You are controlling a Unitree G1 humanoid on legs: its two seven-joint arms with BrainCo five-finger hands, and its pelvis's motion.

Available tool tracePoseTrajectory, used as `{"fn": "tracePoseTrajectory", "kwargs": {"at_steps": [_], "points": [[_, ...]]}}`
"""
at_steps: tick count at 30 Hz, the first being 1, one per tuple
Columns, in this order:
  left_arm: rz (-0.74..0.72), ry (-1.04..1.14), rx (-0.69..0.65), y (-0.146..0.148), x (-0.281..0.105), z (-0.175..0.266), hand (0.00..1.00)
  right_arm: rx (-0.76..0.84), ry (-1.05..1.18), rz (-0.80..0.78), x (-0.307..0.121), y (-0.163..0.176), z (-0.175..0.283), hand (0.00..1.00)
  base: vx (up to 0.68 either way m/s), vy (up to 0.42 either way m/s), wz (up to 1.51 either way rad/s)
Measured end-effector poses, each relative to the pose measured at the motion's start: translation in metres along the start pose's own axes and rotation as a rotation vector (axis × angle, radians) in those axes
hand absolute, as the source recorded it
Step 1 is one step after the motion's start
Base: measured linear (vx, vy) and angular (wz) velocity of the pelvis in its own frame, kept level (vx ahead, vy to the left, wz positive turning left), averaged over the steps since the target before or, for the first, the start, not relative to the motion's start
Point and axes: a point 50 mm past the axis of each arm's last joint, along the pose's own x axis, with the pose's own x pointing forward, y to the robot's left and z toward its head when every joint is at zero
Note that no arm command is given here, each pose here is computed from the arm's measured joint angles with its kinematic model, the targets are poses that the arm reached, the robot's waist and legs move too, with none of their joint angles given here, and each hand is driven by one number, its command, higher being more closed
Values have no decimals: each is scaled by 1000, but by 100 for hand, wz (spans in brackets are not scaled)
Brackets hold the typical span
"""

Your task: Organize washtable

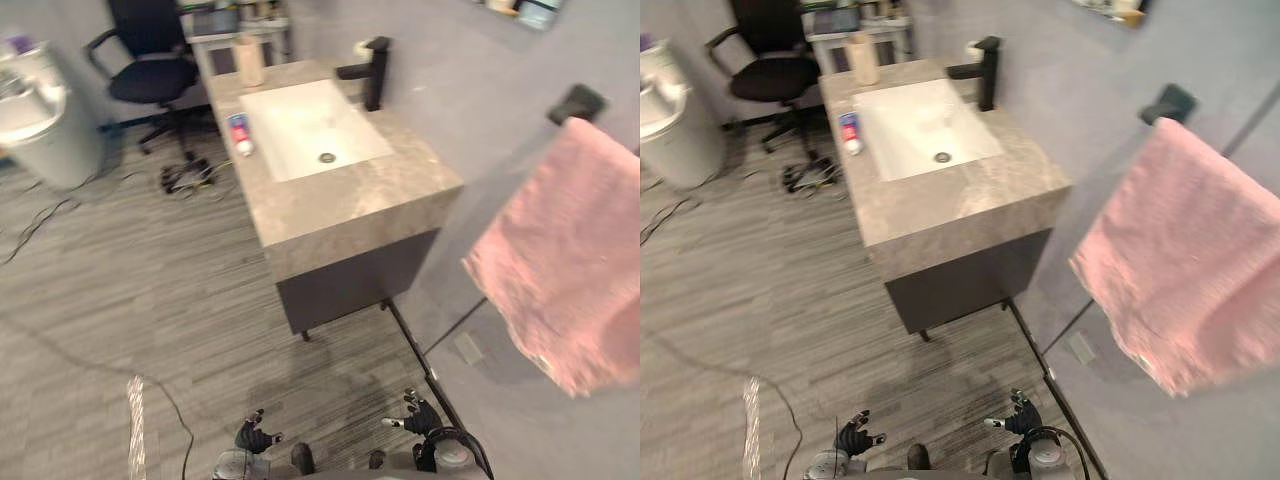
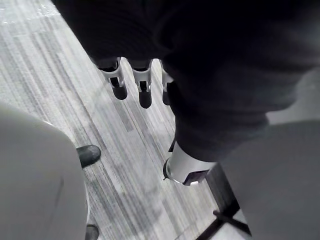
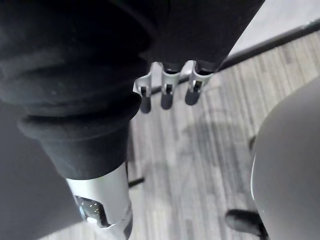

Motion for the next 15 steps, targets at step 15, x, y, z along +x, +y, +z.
{"fn": "tracePoseTrajectory", "kwargs": {"at_steps": [15], "points": [[45,-11,-55,11,1,3,0,-43,-58,-14,8,1,23,0,27,96,85]]}}
